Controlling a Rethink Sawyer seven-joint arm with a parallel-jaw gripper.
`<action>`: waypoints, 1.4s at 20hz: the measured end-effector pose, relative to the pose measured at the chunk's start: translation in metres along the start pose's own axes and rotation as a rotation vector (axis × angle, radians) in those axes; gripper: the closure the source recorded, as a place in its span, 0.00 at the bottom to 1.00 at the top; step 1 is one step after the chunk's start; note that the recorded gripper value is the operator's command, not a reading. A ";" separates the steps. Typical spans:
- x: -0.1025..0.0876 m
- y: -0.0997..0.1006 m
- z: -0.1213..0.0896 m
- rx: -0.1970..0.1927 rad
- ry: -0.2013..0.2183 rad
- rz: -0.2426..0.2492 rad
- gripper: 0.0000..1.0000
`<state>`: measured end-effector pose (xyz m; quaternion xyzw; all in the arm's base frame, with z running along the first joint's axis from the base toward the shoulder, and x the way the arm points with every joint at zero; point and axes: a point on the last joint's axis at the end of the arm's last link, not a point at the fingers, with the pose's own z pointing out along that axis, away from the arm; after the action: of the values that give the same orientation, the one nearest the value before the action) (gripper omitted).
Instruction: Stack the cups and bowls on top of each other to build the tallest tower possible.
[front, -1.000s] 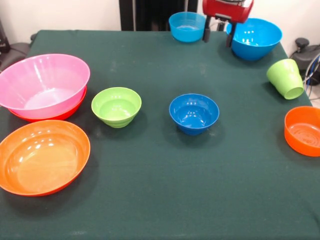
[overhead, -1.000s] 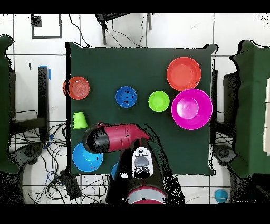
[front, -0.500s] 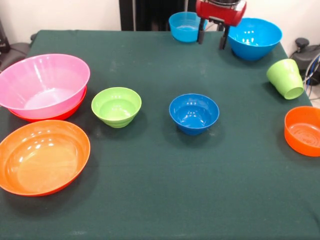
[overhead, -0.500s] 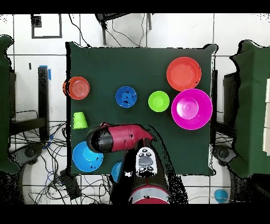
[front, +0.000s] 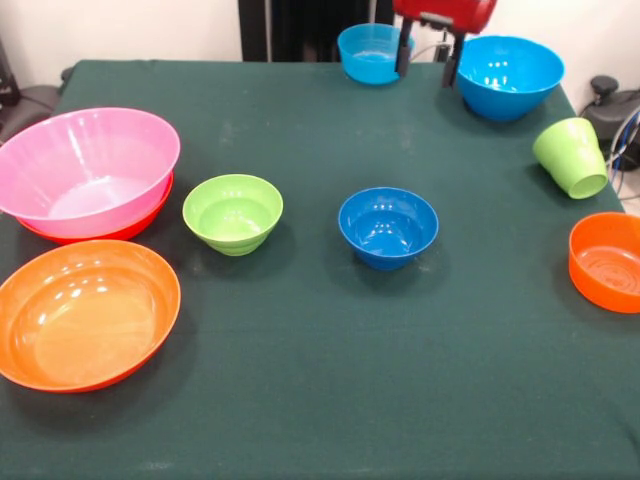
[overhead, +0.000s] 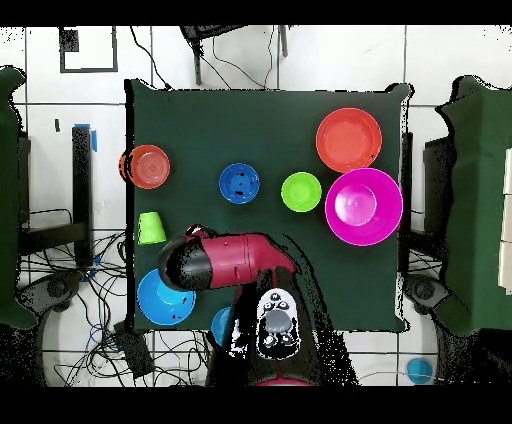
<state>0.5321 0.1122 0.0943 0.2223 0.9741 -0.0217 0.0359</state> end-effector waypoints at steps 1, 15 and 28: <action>-0.003 0.004 -0.016 -0.003 -0.013 -0.002 0.00; -0.007 0.005 -0.133 -0.020 -0.064 0.048 0.00; 0.026 -0.003 -0.205 -0.093 -0.146 0.090 0.00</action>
<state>0.4953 0.1327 0.2961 0.2620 0.9578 0.0090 0.1183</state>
